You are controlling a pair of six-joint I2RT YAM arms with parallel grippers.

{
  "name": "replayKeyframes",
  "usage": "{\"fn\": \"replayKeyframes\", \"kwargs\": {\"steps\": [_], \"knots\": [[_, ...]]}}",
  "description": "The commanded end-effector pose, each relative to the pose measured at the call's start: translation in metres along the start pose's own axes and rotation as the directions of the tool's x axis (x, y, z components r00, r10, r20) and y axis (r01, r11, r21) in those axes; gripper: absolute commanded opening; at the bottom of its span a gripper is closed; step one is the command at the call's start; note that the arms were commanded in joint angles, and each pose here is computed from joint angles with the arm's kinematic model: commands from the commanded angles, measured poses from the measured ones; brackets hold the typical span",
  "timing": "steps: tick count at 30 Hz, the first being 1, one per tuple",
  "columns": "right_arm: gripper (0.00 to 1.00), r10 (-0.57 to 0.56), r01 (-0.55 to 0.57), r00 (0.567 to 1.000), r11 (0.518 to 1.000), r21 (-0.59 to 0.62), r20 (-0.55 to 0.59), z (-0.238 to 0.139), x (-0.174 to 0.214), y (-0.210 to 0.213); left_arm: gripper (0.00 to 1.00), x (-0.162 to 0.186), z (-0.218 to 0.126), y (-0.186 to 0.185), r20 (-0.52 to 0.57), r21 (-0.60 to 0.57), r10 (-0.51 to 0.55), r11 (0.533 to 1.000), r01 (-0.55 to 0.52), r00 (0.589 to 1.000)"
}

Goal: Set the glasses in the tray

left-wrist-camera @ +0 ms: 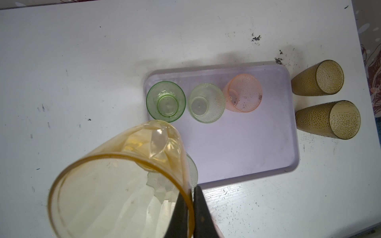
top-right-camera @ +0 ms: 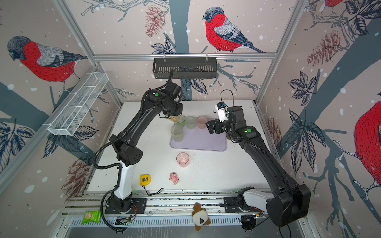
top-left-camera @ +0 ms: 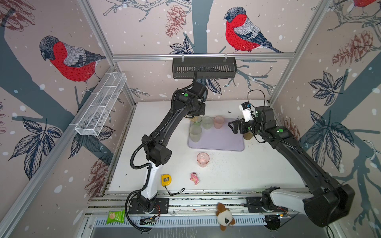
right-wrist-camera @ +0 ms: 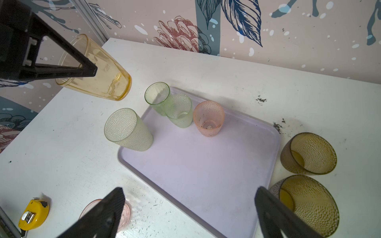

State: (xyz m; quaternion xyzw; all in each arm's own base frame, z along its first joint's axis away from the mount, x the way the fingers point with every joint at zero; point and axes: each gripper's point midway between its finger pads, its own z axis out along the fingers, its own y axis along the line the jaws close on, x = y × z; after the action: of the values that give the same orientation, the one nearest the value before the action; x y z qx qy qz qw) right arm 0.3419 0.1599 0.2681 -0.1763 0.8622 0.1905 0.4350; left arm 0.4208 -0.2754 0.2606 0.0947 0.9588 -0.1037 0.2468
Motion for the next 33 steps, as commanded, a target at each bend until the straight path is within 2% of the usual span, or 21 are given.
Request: {"fn": "replayKeyframes", "kwargs": {"steps": [1,21,33], "knots": [[0.99,0.013,-0.013,1.000,1.000,0.021,0.019,0.000,-0.003,-0.006,0.00,-0.006,-0.009,-0.013,0.042,0.032,0.020,0.999,-0.021,0.999],[0.99,0.091,-0.094,0.995,0.989,0.110,0.030,-0.006,0.003,-0.038,0.00,0.017,0.003,-0.070,0.012,0.108,0.102,0.989,-0.103,0.995],[0.99,0.158,-0.164,0.986,0.975,0.151,0.052,-0.012,0.003,-0.058,0.00,0.040,0.024,-0.090,-0.046,0.097,0.154,0.984,-0.149,0.987]]}}
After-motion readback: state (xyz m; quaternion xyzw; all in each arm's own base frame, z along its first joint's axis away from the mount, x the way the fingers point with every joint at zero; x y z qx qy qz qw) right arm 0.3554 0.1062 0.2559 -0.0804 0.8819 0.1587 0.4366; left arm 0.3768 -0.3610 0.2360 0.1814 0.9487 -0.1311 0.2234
